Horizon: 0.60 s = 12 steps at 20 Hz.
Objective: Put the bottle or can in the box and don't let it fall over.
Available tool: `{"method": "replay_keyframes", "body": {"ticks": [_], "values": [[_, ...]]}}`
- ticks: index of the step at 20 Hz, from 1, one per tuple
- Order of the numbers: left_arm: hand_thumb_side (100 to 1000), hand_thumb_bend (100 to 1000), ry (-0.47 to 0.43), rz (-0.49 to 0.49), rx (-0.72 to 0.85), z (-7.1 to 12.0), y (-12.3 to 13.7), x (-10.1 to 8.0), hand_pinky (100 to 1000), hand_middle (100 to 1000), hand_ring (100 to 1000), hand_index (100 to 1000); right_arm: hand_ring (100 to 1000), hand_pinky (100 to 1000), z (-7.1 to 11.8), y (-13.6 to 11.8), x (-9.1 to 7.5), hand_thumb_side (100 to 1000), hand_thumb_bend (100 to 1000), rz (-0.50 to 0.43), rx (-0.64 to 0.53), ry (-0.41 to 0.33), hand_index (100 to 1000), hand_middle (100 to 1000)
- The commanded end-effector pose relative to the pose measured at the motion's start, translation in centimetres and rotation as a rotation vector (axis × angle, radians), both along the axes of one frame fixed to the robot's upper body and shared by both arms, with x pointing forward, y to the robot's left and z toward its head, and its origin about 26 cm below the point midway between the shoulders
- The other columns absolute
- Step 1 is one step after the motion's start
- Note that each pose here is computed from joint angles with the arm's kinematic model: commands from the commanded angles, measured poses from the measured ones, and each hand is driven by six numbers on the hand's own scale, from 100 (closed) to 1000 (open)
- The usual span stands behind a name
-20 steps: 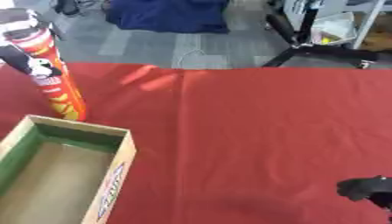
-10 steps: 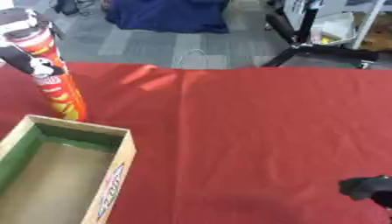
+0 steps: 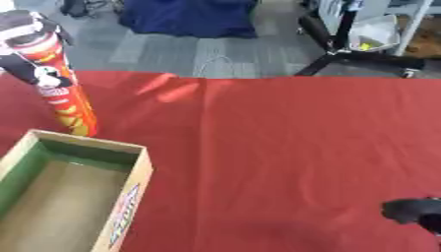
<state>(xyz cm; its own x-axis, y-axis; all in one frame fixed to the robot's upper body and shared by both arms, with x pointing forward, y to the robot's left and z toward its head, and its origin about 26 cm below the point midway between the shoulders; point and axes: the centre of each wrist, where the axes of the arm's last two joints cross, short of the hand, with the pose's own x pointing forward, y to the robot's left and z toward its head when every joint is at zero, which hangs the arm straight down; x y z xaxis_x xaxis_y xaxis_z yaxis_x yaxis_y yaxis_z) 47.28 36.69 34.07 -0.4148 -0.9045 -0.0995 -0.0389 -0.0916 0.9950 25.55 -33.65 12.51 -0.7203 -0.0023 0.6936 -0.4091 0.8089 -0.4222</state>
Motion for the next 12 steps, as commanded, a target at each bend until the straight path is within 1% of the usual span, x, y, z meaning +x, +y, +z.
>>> {"method": "replay_keyframes", "body": {"ticks": [1,2,4,6,12], "values": [[100,449,0.104,-0.001,0.027,-3.9,-0.5,1.0,100,238,142,110,794,778,0.8,-0.3,-0.3,470,100,-0.004,-0.005,-0.020,800,628],[100,466,0.099,-0.002,0.024,-3.8,-0.5,0.9,100,231,133,106,794,778,0.8,-0.3,-0.3,470,100,-0.005,-0.004,-0.019,800,628],[100,457,0.081,-0.007,0.013,-3.4,-0.5,0.9,100,219,117,100,794,778,0.8,-0.4,-0.3,470,100,-0.007,-0.003,-0.015,799,628],[100,468,0.057,-0.012,-0.002,-2.9,-0.5,0.8,100,216,114,100,794,778,0.8,-0.4,-0.4,470,100,-0.008,-0.002,-0.012,799,627],[100,443,-0.004,-0.030,-0.062,-1.5,-0.5,0.5,100,200,100,100,793,778,0.8,-0.6,-0.5,470,100,-0.009,0.001,-0.004,798,627]]}}
